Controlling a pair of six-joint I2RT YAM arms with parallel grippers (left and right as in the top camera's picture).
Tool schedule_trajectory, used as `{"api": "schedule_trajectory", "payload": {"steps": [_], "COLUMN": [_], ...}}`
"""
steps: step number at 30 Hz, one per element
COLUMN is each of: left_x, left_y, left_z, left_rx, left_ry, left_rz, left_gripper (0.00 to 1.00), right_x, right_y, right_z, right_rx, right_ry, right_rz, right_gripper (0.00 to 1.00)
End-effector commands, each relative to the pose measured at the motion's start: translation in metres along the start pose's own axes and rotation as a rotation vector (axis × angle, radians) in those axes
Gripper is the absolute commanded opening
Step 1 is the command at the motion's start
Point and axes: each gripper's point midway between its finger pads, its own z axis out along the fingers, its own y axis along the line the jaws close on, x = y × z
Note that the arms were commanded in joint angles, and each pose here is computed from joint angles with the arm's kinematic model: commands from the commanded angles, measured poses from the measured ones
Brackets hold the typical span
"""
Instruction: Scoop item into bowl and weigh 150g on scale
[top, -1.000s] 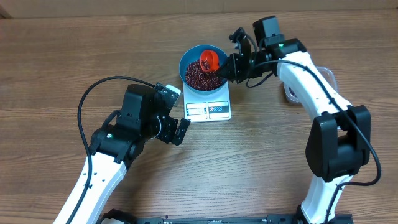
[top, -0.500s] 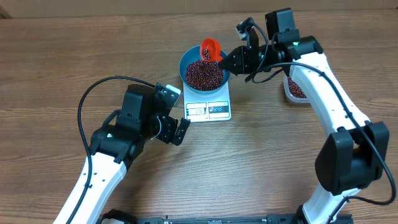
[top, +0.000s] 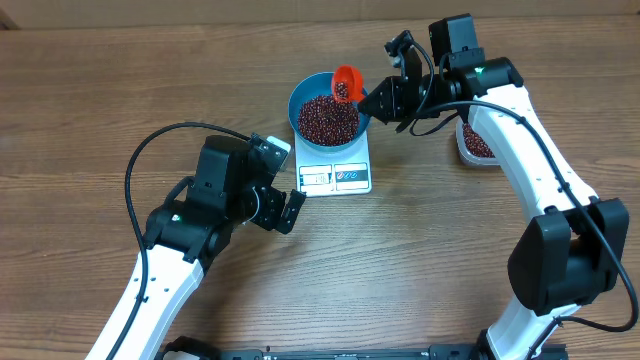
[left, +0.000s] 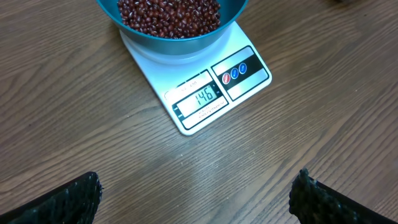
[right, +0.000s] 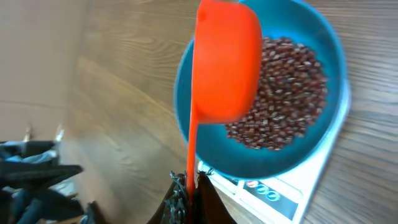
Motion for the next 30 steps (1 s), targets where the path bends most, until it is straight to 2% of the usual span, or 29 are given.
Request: {"api": "schedule_trajectory", "payload": {"steps": [1,16,30], "left_x": [0.002,0.002,0.002], "left_y": [0.002,0.002,0.002], "left_z": [0.001,0.001,0.001], "left_rx": [-0.006,-0.006,-0.006], "left_ry": [0.005,0.005,0.005], "left_rz": [0.019,0.018,0.019], "left_gripper": [1.0,1.0,0.99], "right_x": [-0.011,-0.005,0.0], "right_y": [0.006,-0.002,0.002], "right_z": [-0.009,0.005,0.015], "right_rx": [0.07,0.266,0.414], "right_ry": [-0.043,-0.034,-0.01], "right_rz": [-0.046,-0.108,-0.278], "right_gripper": [0.04,0.04,0.04]}}
